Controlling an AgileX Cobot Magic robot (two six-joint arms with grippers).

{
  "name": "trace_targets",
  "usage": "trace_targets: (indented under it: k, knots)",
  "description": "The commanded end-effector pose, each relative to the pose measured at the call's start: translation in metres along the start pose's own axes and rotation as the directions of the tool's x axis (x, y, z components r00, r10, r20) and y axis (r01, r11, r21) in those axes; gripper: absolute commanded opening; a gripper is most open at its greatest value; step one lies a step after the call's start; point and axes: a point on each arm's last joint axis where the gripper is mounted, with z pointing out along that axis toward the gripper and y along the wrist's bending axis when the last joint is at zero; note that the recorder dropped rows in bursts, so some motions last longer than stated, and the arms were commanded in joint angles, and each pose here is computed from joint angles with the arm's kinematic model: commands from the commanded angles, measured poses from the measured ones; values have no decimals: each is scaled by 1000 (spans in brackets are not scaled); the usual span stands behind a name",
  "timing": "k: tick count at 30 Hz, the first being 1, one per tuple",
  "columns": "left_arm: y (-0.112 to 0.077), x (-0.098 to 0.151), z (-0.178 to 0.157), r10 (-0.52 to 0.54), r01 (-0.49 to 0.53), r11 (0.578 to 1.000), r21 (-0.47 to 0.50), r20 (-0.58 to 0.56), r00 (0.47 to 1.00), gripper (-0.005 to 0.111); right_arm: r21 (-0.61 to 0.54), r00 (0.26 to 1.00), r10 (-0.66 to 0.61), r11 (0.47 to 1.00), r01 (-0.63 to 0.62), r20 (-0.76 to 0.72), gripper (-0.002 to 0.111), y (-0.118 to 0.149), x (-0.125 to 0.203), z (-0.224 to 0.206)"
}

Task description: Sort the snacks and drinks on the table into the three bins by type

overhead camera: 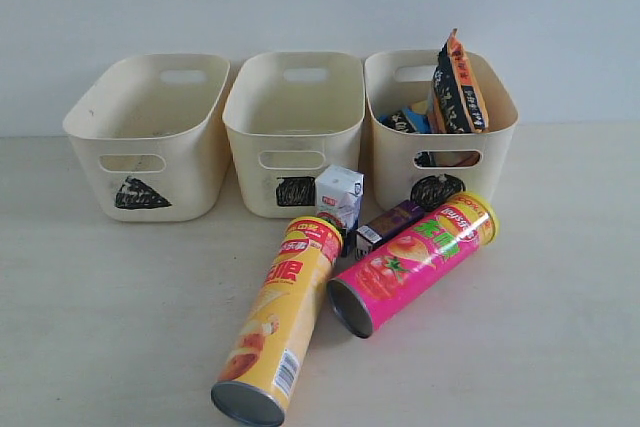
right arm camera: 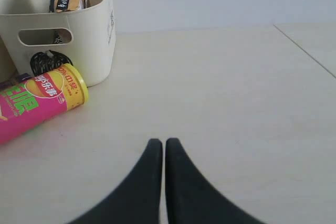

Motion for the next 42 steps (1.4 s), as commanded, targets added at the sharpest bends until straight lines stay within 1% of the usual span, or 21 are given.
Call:
trace_targets:
  k: [1, 5, 8, 9, 11, 13, 15, 19, 21, 25, 26, 27, 28, 30, 32, 33, 35, 37, 39, 40, 42]
  knots:
    - [2, -9, -1, 145, -142, 989, -39, 105, 984, 4, 3, 1000, -10, 1000, 10, 5, 0, 0, 1, 0]
    - [1, -22, -3, 38, -33, 999, -25, 254, 966, 4, 3, 1000, -10, 1000, 10, 5, 0, 0, 1, 0]
    - [2, -31, -6, 40, -29, 999, -36, 352, 935, 4, 3, 1000, -10, 1000, 10, 5, 0, 0, 1, 0]
    - [2, -34, -7, 12, -1, 1000, -29, 384, 923, 4, 3, 1000, -10, 1000, 10, 5, 0, 0, 1, 0]
    - [3, -37, -9, -149, 150, 988, 31, 418, 896, 4, 3, 1000, -10, 1000, 10, 5, 0, 0, 1, 0]
    - [4, -40, -10, -290, 278, 956, 94, 448, 846, 4, 3, 1000, -10, 1000, 10, 5, 0, 0, 1, 0]
    - [5, -46, -13, -375, 348, 925, 150, 499, 781, 4, 3, 1000, -10, 1000, 10, 5, 0, 0, 1, 0]
    - [7, -62, -26, -494, 403, 866, 297, 635, 593, 4, 3, 1000, -10, 1000, 10, 5, 0, 0, 1, 0]
    - [6, -68, -31, -488, 376, 870, 319, 666, 564, 4, 3, 1000, -10, 1000, 10, 5, 0, 0, 1, 0]
    - [6, -97, -36, -483, 381, 874, 302, 628, 610, 4, 3, 1000, -10, 1000, 10, 5, 0, 0, 1, 0]
    - [6, -113, -33, -474, 389, 879, 275, 590, 654, 4, 3, 1000, -10, 1000, 10, 5, 0, 0, 1, 0]
    - [6, -119, -29, -477, 400, 878, 264, 565, 674, 4, 3, 1000, -10, 1000, 10, 5, 0, 0, 1, 0]
    - [7, -133, -17, -507, 441, 861, 254, 499, 703, 4, 3, 1000, -10, 1000, 10, 5, 0, 0, 1, 0]
    - [6, -145, -2, -488, 442, 872, 209, 422, 764, 4, 3, 1000, -10, 1000, 10, 5, 0, 0, 1, 0]
    - [6, -153, 12, -416, 390, 909, 144, 350, 840, 4, 3, 1000, -10, 1000, 10, 5, 0, 0, 1, 0]
    - [6, -161, 26, -319, 309, 948, 81, 282, 905, 4, 3, 1000, -10, 1000, 10, 5, 0, 0, 1, 0]
    - [10, -165, 56, -187, 190, 982, -22, 110, 976, 4, 3, 1000, -10, 1000, 10, 5, 0, 0, 1, 0]
    - [7, -163, 84, -101, 99, 994, -35, -43, 994, 4, 3, 1000, -10, 1000, 10, 5, 0, 0, 1, 0]
    - [1, -163, 97, -35, 34, 999, -14, -119, 992, 4, 3, 1000, -10, 1000, 10, 5, 0, 0, 1, 0]
    - [-6, -165, 110, 38, -35, 999, 15, -209, 977, 4, 3, 1000, -10, 1000, 10, 5, 0, 0, 1, 0]
    - [-17, -169, 125, 123, -111, 992, 54, -341, 932, 4, 3, 1000, -10, 1000, 10, 5, 0, 0, 1, 0]
